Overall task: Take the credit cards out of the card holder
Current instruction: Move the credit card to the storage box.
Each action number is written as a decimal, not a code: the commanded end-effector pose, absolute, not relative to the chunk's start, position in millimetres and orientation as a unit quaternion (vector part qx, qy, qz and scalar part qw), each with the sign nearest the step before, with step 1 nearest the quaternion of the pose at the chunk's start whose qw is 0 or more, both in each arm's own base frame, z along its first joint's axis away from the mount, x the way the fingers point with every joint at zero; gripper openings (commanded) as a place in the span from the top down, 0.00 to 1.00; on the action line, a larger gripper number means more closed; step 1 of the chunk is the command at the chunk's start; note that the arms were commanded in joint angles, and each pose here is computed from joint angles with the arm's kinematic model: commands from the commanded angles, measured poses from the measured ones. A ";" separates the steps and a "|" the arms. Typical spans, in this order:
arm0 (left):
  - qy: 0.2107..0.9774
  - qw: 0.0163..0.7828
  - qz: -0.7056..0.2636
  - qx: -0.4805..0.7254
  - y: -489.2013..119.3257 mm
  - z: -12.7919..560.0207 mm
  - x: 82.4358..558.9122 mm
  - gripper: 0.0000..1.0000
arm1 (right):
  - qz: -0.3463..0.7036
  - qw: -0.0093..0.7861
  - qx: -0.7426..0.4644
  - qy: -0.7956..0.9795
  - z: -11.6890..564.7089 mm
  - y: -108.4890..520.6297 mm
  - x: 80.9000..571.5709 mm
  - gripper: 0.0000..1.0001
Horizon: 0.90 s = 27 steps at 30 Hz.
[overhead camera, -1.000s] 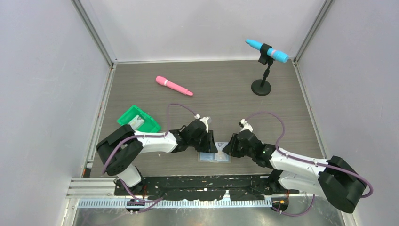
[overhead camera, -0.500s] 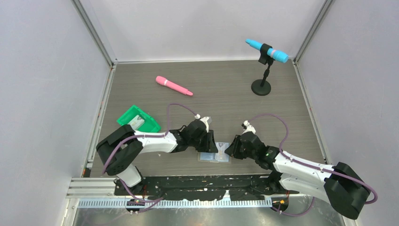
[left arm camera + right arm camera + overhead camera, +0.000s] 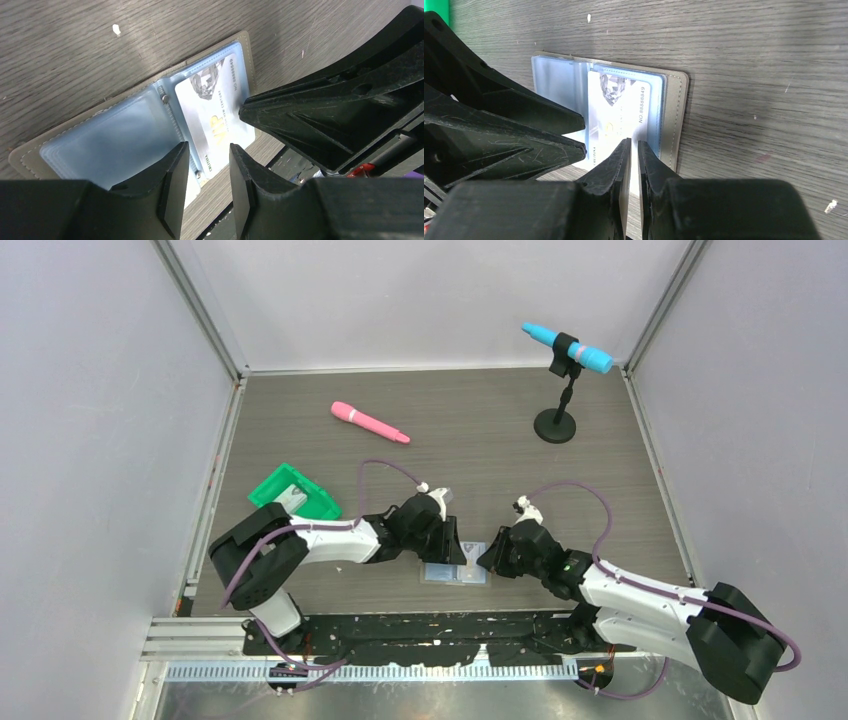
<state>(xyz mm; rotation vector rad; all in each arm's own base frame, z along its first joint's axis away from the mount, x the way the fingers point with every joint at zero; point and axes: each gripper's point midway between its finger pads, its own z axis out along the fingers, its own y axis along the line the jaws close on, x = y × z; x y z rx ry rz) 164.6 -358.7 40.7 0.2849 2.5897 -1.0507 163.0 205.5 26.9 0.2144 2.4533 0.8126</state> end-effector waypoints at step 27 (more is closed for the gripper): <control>0.890 0.163 -0.417 0.085 -377.2 49.7 165.0 0.69 | 0.272 0.261 0.096 0.921 6.6 186.7 152.4 0.82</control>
